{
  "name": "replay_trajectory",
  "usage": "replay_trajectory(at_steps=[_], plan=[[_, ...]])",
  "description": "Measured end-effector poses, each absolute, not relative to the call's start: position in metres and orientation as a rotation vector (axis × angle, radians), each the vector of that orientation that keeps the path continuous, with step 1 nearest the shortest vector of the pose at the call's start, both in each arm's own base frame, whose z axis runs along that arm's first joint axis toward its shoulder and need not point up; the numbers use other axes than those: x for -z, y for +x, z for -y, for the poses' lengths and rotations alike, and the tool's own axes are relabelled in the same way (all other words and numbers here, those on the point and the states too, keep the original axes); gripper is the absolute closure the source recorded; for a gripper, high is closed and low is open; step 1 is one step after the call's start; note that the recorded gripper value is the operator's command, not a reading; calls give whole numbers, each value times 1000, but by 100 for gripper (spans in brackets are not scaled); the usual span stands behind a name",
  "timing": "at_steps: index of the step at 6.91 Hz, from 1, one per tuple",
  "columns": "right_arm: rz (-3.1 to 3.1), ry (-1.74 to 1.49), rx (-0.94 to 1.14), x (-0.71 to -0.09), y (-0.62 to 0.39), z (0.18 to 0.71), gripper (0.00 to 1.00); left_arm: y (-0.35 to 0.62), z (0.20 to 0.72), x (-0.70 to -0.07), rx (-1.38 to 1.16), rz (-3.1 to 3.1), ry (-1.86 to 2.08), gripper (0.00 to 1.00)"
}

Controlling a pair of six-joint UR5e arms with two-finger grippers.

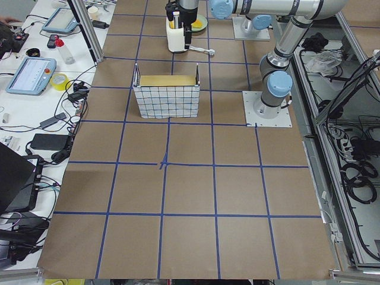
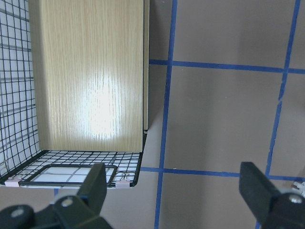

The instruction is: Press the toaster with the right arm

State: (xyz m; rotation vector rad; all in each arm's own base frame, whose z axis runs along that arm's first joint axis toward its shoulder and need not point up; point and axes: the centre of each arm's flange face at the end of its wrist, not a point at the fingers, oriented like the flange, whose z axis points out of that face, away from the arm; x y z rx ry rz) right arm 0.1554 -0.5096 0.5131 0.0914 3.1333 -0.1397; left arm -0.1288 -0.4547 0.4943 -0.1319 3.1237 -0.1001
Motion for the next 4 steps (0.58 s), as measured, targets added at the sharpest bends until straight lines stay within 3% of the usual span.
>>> replay_trajectory(at_steps=[4], plan=[[-3125,91,152,-515,156,510,0,-129,455,-494,100,-3124,-132,0]])
